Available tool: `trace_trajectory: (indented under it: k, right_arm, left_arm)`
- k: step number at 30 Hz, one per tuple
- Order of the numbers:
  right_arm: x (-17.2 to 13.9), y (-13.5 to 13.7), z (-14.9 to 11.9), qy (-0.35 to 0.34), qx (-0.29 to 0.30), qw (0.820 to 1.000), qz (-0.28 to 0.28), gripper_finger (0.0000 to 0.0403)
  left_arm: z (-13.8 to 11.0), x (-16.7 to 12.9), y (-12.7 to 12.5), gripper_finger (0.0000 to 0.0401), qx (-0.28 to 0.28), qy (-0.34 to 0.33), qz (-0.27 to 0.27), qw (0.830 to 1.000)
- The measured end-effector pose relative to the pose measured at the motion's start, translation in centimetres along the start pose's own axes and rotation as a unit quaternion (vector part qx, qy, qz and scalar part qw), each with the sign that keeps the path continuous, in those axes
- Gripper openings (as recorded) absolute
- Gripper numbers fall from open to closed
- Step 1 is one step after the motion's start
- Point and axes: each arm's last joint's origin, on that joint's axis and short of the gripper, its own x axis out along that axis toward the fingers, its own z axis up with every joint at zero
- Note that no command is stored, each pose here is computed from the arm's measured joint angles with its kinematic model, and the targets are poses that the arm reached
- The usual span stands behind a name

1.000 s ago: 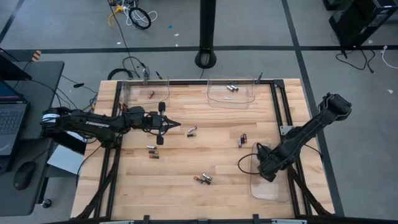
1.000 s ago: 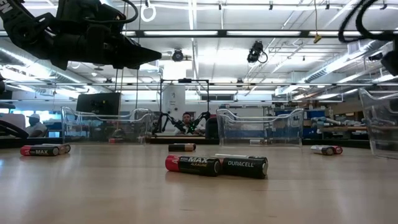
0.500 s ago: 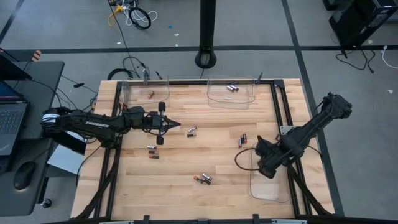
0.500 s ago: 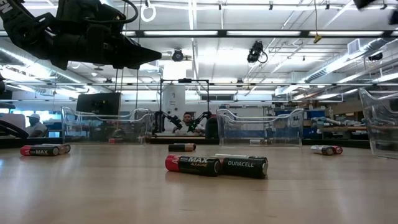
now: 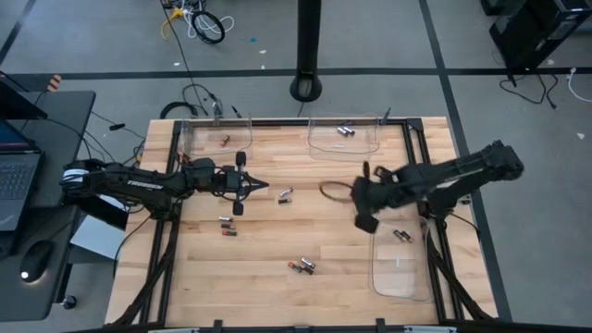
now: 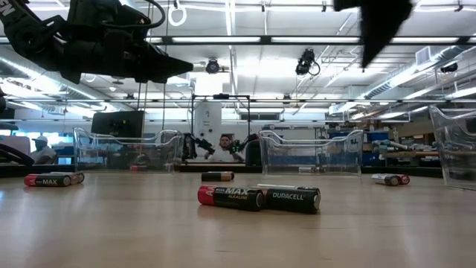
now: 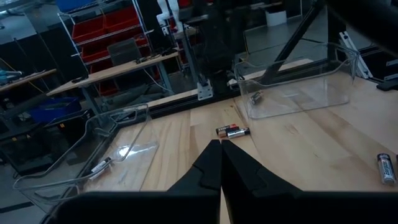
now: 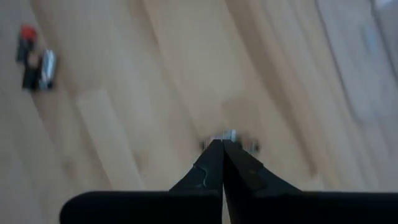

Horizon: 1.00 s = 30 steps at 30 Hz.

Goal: Sort batteries
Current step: Put the silver battery into the top right transparent bin

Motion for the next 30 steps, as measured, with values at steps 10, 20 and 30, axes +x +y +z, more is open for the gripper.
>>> trace_trajectory:
  k: [10, 20, 30]
  right_arm:
    - [5.7, -1.3, 5.1, -0.017, -0.108, 0.994, 0.024, 0.0016]
    - [9.9, -1.5, 6.1, 0.026, -0.178, 0.984, 0.003, 0.0009]
    - [10.8, -3.0, 4.4, -0.017, -0.173, 0.985, 0.008, 0.0007]
  left_arm:
    - [0.1, 0.2, 0.0, 0.001, -0.024, 0.012, -0.015, 1.0]
    - [2.4, 1.8, 0.1, 0.001, -0.049, 0.199, -0.083, 0.975]
    - [4.1, 0.2, -1.7, 0.001, -0.081, 0.425, -0.099, 0.896]
